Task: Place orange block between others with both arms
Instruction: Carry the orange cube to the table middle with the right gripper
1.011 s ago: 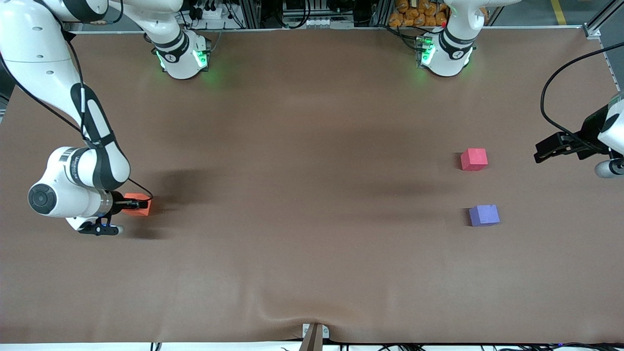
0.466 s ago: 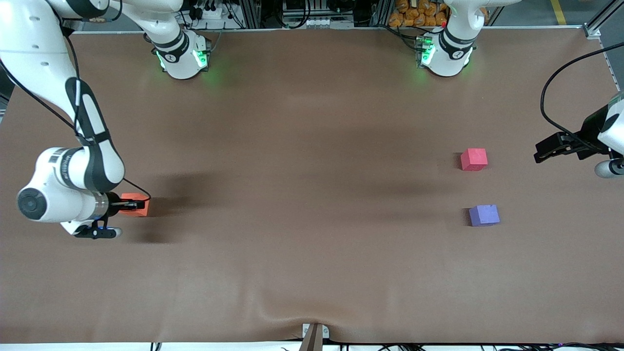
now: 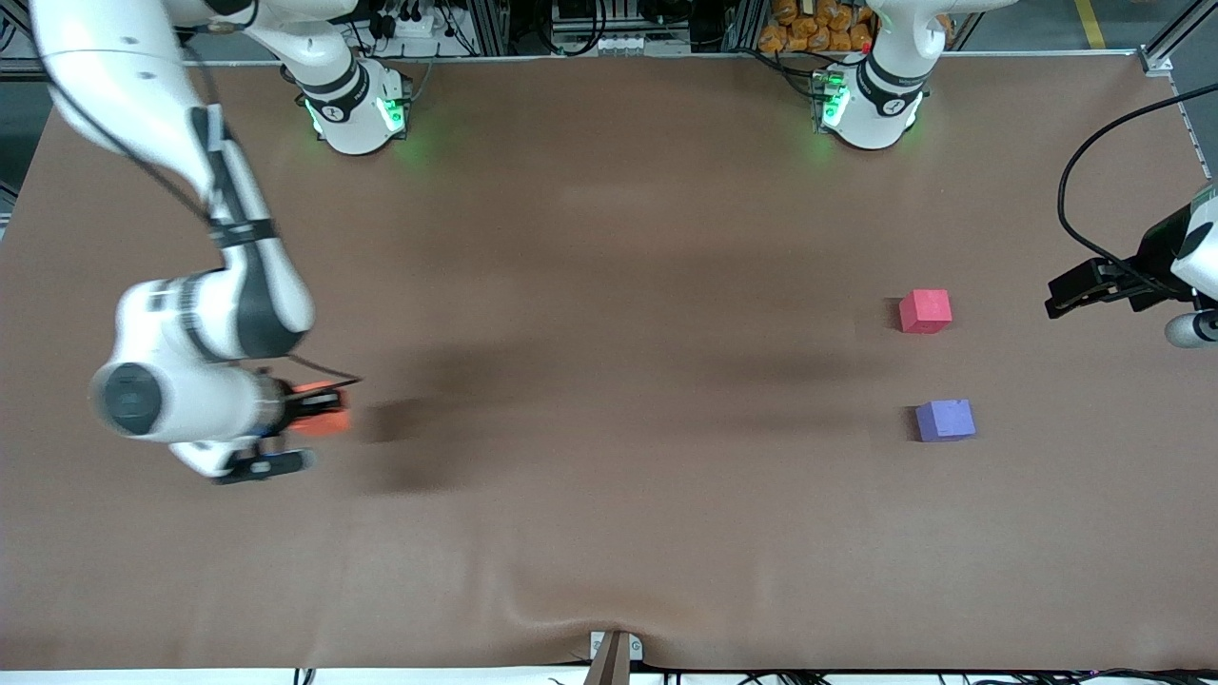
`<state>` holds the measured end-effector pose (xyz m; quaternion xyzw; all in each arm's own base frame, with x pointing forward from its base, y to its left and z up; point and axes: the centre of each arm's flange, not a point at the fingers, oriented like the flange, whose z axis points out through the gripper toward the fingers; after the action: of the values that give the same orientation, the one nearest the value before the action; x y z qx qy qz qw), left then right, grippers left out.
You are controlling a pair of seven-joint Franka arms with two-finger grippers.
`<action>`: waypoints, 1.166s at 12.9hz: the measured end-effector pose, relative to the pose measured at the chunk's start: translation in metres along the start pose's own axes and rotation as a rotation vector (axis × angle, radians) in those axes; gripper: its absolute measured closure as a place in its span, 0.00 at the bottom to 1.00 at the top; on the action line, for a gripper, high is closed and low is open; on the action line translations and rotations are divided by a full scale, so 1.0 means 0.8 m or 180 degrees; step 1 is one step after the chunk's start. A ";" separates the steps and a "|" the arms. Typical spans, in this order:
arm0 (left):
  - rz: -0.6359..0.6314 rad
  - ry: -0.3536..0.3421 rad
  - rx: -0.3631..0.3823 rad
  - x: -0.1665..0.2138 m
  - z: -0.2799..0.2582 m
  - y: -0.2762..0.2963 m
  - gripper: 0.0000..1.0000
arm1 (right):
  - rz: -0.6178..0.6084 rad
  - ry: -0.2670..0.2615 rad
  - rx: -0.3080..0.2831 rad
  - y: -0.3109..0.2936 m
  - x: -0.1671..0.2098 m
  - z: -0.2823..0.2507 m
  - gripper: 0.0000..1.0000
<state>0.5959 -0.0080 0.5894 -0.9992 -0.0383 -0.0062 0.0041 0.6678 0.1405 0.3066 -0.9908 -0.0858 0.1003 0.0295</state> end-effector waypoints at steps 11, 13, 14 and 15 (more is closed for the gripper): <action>-0.0002 -0.0052 0.0002 0.005 0.013 0.000 0.00 | 0.0809 0.0206 0.0031 -0.387 -0.056 0.166 0.45; -0.0002 -0.0054 0.0002 0.005 0.013 0.000 0.00 | 0.0809 0.0181 -0.0007 -0.401 -0.063 0.184 0.45; -0.0002 -0.0055 0.0002 0.005 0.013 0.000 0.00 | 0.0820 0.0171 -0.0006 -0.400 -0.063 0.183 0.45; -0.0002 -0.0056 0.0002 0.006 0.014 0.000 0.00 | 0.0827 0.0169 -0.0003 -0.400 -0.062 0.183 0.45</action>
<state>0.6004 -0.0074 0.5786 -0.9992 -0.0387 0.0026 0.0041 0.5373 0.4522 0.1974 -0.9959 0.0440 0.0770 0.0181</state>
